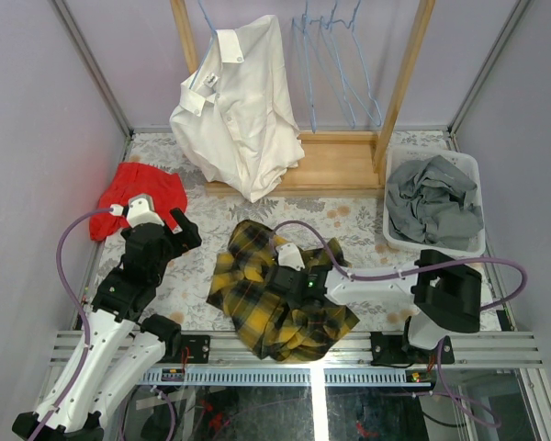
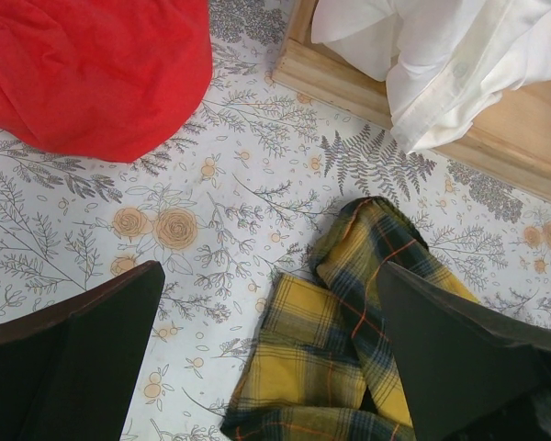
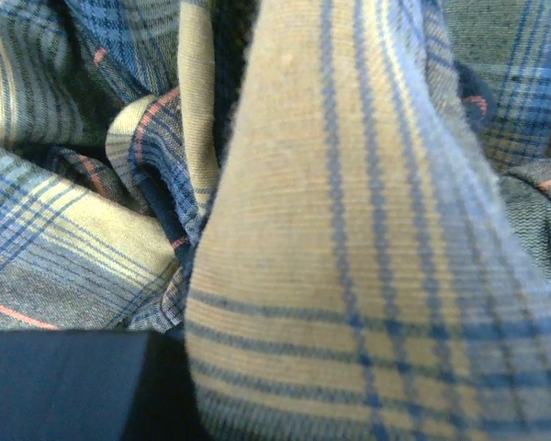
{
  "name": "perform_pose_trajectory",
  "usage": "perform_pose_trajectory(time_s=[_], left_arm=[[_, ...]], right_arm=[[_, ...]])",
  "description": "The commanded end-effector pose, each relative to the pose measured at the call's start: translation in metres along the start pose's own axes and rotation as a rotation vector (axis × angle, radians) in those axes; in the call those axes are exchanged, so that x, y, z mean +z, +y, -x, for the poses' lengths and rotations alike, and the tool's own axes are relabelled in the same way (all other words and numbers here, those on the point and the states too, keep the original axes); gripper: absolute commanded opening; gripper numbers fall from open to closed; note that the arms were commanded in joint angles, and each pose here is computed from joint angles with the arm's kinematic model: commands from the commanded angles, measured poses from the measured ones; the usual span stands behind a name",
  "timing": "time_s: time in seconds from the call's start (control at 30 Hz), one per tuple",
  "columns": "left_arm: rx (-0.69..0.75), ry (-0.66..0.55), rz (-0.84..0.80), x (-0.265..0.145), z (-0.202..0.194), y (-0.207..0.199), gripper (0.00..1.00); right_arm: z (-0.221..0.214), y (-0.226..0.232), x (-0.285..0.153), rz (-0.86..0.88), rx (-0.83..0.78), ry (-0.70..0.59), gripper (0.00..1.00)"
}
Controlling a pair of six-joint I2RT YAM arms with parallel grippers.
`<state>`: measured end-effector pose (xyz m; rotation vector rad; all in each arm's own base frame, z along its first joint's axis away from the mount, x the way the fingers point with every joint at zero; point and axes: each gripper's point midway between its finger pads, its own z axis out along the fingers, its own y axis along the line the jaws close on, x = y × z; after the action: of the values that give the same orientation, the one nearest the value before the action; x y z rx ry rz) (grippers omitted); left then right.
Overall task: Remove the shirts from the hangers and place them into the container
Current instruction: Adjust the shirt at the center of the board, then pick up the shirt from the center of the board.
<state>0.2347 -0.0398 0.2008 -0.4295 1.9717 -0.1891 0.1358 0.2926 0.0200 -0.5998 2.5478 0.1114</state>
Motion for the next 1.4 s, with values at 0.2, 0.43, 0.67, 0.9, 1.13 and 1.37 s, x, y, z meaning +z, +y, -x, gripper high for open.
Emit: perform_pose_trajectory(time_s=[0.2,0.43,0.67,0.9,1.13,1.37], left_arm=[[-0.024,-0.036,-0.017,0.001,0.008,-0.004,1.00],[-0.022,-0.039,-0.018,0.002,0.008,-0.004,1.00],[-0.022,-0.040,-0.020,0.002,0.008,-0.005,1.00],[-0.020,-0.039,-0.016,0.002,0.008,-0.004,1.00],[-0.016,-0.031,-0.021,0.003,0.007,-0.005,1.00],[-0.016,-0.022,-0.022,0.004,0.005,-0.006,1.00]], right_arm=[[0.073,-0.102,-0.079,-0.250,0.359,-0.556,0.00],[0.084,-0.166,-0.134,-0.346,0.534,-0.825,0.00],[0.092,-0.219,-0.194,-0.501,0.646,-1.036,0.00],[0.120,-0.230,-0.251,-0.726,0.511,-1.023,0.00],[0.144,-0.248,-0.295,-0.862,0.408,-1.078,0.00],[0.171,-0.259,-0.292,-1.036,0.258,-0.959,0.00]])
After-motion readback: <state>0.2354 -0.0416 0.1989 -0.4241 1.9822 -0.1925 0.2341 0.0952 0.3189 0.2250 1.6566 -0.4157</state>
